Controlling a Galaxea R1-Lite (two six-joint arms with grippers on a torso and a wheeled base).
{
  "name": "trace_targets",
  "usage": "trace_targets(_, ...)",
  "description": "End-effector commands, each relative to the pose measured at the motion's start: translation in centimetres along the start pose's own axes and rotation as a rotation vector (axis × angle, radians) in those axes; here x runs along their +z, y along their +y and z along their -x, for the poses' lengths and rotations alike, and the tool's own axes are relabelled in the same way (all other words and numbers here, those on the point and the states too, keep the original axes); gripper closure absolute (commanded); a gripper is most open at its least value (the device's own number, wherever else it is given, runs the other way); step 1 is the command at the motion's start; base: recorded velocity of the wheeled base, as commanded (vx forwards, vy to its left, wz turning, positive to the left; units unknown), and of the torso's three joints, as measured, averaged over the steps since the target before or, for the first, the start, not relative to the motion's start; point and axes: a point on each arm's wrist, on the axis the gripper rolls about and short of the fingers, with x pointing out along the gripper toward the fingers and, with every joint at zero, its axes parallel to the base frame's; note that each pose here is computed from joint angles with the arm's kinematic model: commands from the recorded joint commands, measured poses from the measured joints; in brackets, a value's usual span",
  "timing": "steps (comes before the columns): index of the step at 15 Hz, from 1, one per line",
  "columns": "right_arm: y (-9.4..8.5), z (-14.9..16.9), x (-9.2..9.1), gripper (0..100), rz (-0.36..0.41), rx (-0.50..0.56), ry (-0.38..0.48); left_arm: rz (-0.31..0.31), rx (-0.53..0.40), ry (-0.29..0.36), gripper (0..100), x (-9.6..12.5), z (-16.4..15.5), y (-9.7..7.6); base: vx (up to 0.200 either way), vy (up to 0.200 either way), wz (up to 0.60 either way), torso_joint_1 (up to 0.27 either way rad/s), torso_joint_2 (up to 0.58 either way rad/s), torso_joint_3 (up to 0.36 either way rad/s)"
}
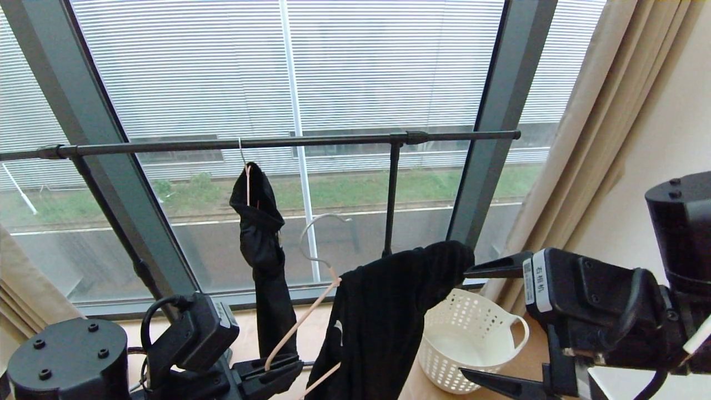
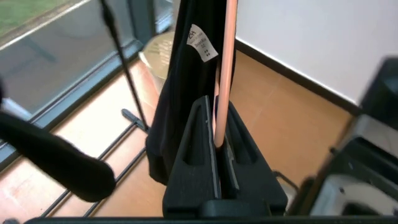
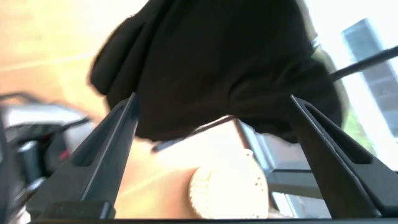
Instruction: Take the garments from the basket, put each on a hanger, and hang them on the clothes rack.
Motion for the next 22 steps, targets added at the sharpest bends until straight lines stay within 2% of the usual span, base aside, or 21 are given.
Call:
trace_targets(1,-3.4,0.5,1.5,0,0.053,0.061,0.008,0.0,-0.002,0.006,100,-0.1,-0.1,0.0,0.0,0.0,0.0,0.0,0.0,0.0)
trace_targets(3,-5.8,-0.1,2.1,0,0.083,0.151,0.031,-0.002,-0.003,0.006,100,-0.1,0.0,0.0,0.0,0.0,0.0,0.0,0.0,0.0)
trace_targets(5,-7.2,-1.2,3.0,0,0.115,0.263,0.047,-0.004,-0.008,0.006,100,-0.2,0.1,-0.1,0.0,0.0,0.0,0.0,0.0,0.0)
trace_targets(6,-8.5,-2.4,3.2,0,0.16,0.338,0.073,-0.02,-0.022,0.007,100,-0.2,0.1,-0.1,0.0,0.0,0.0,0.0,0.0,0.0)
trace_targets(8,-9.3,-3.5,3.5,0,0.138,0.414,0.125,-0.051,-0.03,0.018,100,-0.6,0.3,-0.2,0.0,0.0,0.0,0.0,0.0,0.0)
trace_targets(13,-9.3,-5.3,3.3,0,0.128,0.461,0.142,-0.065,-0.031,0.007,100,-0.5,0.5,-0.3,0.0,0.0,0.0,0.0,0.0,0.0)
trace_targets(16,-9.6,-6.5,3.2,0,0.118,0.485,0.103,-0.074,-0.05,0.006,100,-0.6,0.7,-0.7,0.0,0.0,0.0,0.0,0.0,0.0)
trace_targets(22,-8.6,-9.1,3.7,0,0.135,0.55,0.108,-0.082,-0.049,-0.009,100,-0.4,0.9,-0.7,0.0,0.0,0.0,0.0,0.0,0.0)
